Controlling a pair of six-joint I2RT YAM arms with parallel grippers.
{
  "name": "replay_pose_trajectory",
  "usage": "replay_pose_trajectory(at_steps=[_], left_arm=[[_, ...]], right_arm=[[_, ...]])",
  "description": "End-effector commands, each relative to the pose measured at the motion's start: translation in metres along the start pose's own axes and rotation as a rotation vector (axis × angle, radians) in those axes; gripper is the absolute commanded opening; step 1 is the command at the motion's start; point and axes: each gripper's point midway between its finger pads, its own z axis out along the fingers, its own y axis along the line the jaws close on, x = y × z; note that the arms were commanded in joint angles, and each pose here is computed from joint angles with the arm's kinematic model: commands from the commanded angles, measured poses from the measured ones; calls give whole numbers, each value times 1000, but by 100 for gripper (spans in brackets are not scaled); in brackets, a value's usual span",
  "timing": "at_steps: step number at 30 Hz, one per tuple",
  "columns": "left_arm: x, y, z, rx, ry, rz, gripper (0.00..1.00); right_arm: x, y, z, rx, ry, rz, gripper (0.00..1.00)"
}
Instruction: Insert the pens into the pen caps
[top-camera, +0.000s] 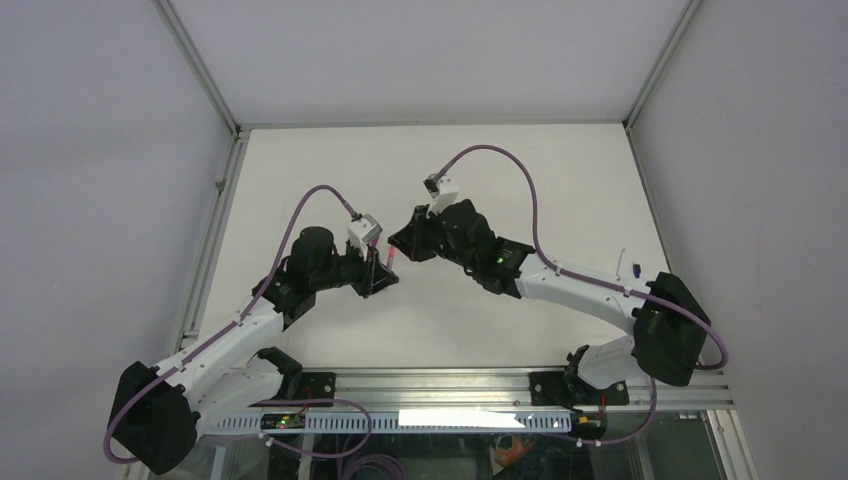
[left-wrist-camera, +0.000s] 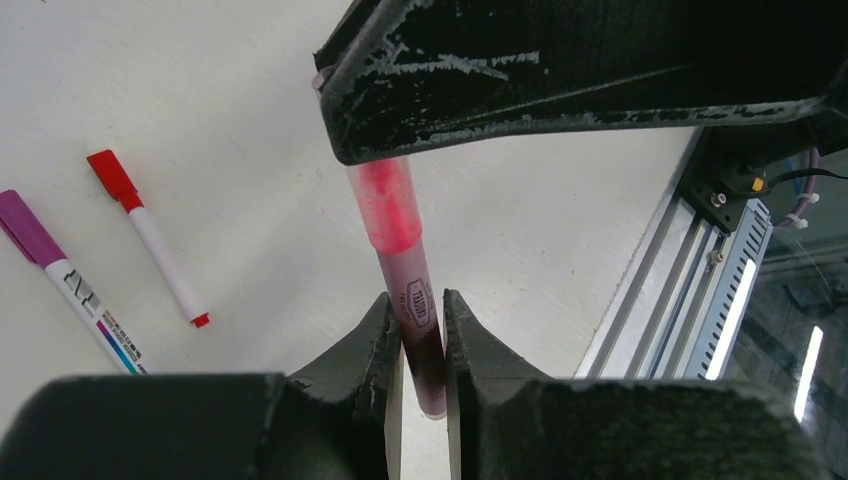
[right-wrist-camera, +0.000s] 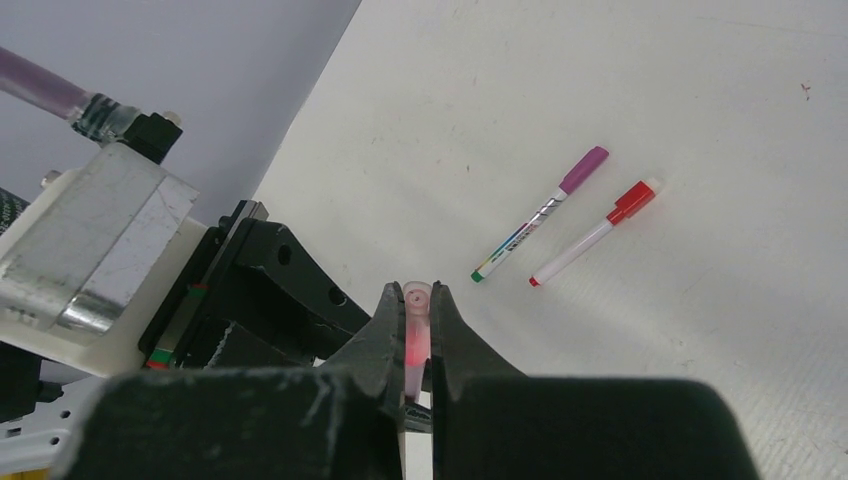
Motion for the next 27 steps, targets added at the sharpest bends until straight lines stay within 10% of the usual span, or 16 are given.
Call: replay_pose_trajectory(at_steps=[1,16,27], left_arm=[[-222,-75,-76,132,-797,463,0],[-228,-54,-73,76,-815,436,0],[-197,-24,-33,24,-632,334,0]], right_arm=[[163,-32,-57,69,632,-29,0],[186,-26,-64,49,708,13,0],[108,-43,-59,145,524,-158,8]])
